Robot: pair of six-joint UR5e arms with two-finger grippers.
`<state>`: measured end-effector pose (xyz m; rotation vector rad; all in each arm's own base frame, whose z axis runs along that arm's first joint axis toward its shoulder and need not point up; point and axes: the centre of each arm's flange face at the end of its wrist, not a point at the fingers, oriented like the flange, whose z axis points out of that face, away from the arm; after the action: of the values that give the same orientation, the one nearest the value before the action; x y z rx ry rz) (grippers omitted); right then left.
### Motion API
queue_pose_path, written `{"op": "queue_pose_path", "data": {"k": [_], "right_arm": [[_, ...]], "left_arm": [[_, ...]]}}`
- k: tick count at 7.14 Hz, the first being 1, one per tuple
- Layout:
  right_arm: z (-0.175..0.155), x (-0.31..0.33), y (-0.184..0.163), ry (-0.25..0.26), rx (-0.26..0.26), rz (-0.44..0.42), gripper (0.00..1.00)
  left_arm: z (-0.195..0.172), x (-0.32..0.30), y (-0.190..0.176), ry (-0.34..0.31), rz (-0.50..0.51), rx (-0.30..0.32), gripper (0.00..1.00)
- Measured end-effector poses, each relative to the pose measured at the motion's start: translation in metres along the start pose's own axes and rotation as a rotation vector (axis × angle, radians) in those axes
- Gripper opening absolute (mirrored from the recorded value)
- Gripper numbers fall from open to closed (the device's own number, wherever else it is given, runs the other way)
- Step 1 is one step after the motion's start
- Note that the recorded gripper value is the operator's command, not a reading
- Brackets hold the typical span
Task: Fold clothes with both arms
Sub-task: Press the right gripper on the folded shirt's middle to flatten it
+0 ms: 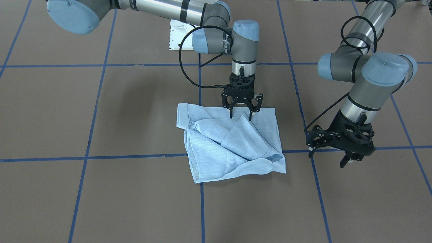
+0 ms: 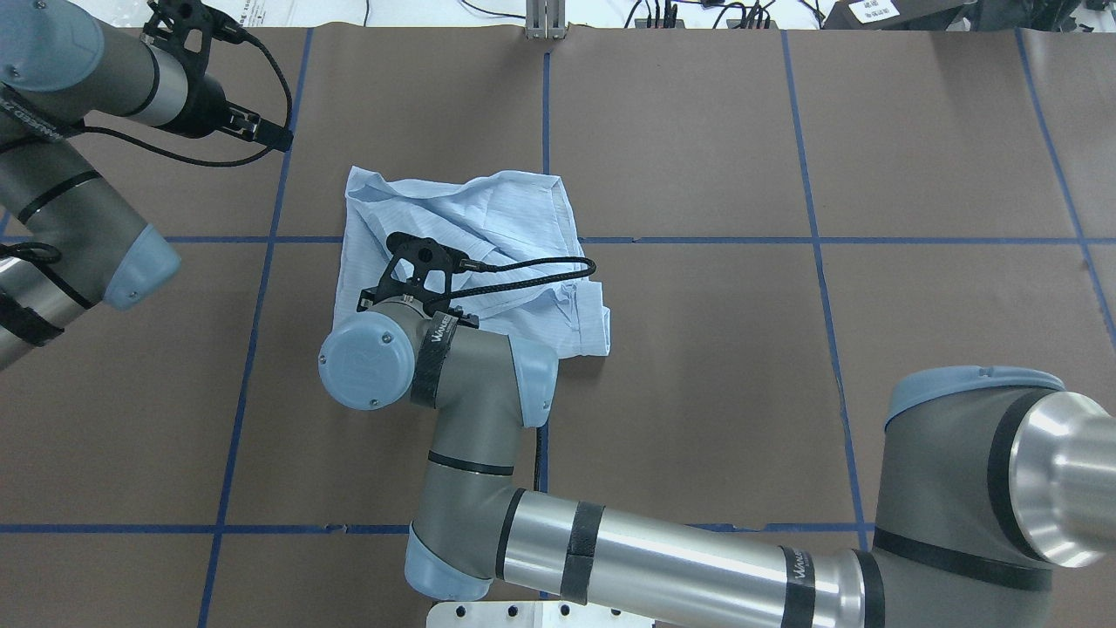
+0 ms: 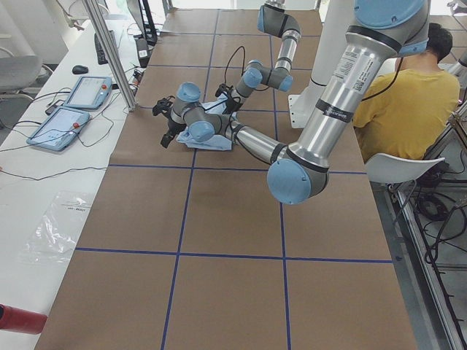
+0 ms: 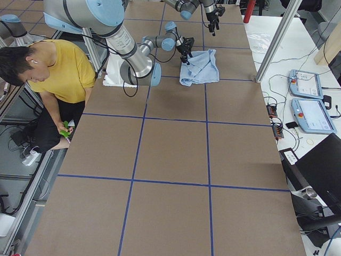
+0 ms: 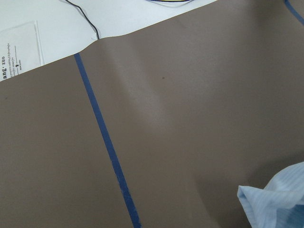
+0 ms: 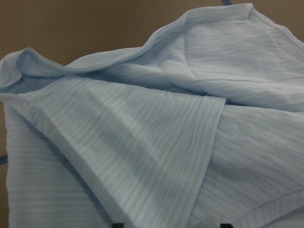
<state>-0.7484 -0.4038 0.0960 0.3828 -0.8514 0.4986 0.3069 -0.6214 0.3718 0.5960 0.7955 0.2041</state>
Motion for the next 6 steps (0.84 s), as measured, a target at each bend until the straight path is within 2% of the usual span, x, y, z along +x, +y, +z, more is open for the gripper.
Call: {"op": "queue_pose_path", "data": {"k": [1,2,6], "right_arm": [[-0.0015,-0.0012,0.0037,-0.002,-0.003,0.010,0.28],[-0.0020,-0.0016,0.0052,-0.003,-0.005,0.023,0.01],[-0.0076,-0.0077,-0.0040,-0.018,-0.001,0.059,0.00]], "left_arm": [[-0.0001,-0.0003,0.0000,0.000,-0.001,0.000,1.00],[-0.0003,-0.0004,-0.0001,0.000,-0.001,0.001,1.00],[-0.0004,-0.0012,0.0010,0.000,-0.003,0.001,1.00]]}}
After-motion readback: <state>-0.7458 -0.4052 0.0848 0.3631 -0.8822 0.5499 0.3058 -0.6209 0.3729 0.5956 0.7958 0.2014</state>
